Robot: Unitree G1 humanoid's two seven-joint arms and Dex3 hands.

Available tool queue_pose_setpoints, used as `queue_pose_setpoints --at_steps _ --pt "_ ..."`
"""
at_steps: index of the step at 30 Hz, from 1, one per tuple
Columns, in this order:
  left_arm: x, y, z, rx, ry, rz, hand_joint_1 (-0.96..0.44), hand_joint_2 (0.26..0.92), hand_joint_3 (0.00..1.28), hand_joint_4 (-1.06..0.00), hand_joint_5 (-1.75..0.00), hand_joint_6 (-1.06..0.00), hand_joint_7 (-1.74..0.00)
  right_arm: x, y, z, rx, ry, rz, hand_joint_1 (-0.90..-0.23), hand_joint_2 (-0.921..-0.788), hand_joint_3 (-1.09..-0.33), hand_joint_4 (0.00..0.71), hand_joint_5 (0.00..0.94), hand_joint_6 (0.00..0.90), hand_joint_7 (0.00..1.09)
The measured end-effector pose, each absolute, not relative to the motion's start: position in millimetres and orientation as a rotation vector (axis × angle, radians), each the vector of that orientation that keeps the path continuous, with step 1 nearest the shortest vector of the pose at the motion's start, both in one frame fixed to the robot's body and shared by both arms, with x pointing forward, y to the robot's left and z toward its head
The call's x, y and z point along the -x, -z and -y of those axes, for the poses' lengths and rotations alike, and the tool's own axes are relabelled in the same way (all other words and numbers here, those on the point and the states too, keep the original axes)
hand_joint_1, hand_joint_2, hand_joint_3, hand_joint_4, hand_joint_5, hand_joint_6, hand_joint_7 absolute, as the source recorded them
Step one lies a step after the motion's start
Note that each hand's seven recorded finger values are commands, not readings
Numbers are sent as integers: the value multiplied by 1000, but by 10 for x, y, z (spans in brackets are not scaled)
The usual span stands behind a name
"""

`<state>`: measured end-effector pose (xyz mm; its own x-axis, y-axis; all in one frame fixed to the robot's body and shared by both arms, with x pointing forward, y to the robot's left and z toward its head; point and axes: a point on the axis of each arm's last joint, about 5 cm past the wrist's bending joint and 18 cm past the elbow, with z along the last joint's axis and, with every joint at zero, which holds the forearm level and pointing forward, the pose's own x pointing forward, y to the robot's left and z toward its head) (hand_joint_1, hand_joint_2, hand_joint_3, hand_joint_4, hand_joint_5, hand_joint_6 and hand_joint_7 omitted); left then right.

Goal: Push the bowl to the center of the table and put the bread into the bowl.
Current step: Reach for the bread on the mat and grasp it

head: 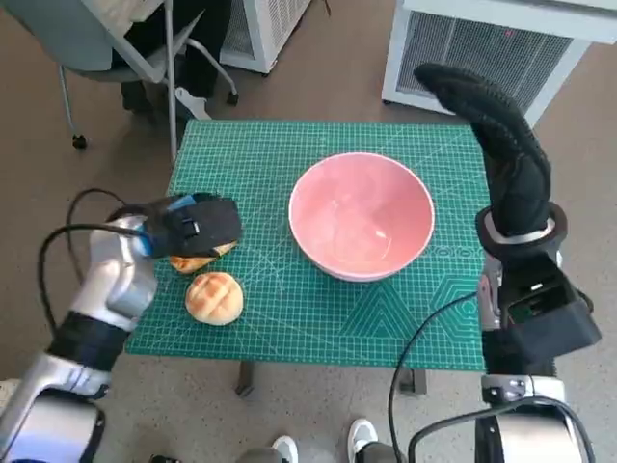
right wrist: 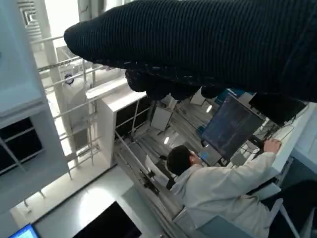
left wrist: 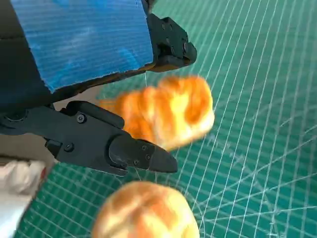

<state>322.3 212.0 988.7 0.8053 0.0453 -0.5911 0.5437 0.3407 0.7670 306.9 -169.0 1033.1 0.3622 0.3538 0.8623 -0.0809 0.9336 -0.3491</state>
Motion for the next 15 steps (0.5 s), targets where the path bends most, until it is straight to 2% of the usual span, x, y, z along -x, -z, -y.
queue_pose_setpoints --at_steps 2,4,6,8,10,13,14,15 --pt "-3235 -9853 -2112 -1193 343 -585 -536 883 1 -435 -106 -412 -56 -3066 -10330 1691 265 -283 1170 -554 -921 -772 281 2 -1 677" --pt "-3252 -9837 -2105 -1194 334 -585 -523 883 0 -496 -146 -437 -60 -3065 -10328 1690 268 -283 1170 -553 -921 -772 281 2 -1 676" --pt "-3270 -9831 -2102 -1195 323 -584 -491 881 0 -470 -580 -510 -63 -3064 -10328 1688 272 -283 1169 -547 -921 -773 281 1 -1 672" --pt "-3283 -9824 -2102 -1197 318 -581 -480 880 0 -442 -763 -536 -62 -3064 -10328 1684 281 -284 1168 -545 -921 -774 281 1 -1 670" --pt "-3292 -9819 -2102 -1200 313 -578 -474 880 0 -424 -878 -552 -60 -3063 -10328 1683 286 -285 1167 -544 -921 -775 281 1 -1 668" --pt "-3300 -9821 -2106 -1204 307 -573 -471 880 0 -416 -926 -559 -59 -3063 -10327 1682 288 -284 1167 -543 -921 -775 281 1 -1 667" --pt "-3303 -9824 -2107 -1205 305 -571 -437 895 25 -508 -976 -604 -477 -3062 -10326 1682 289 -284 1166 -537 -921 -777 281 1 -1 666" --pt "-3306 -9823 -2108 -1206 305 -566 -415 904 41 -574 -1014 -633 -747 -3062 -10325 1683 290 -283 1166 -535 -921 -780 280 1 -1 665"
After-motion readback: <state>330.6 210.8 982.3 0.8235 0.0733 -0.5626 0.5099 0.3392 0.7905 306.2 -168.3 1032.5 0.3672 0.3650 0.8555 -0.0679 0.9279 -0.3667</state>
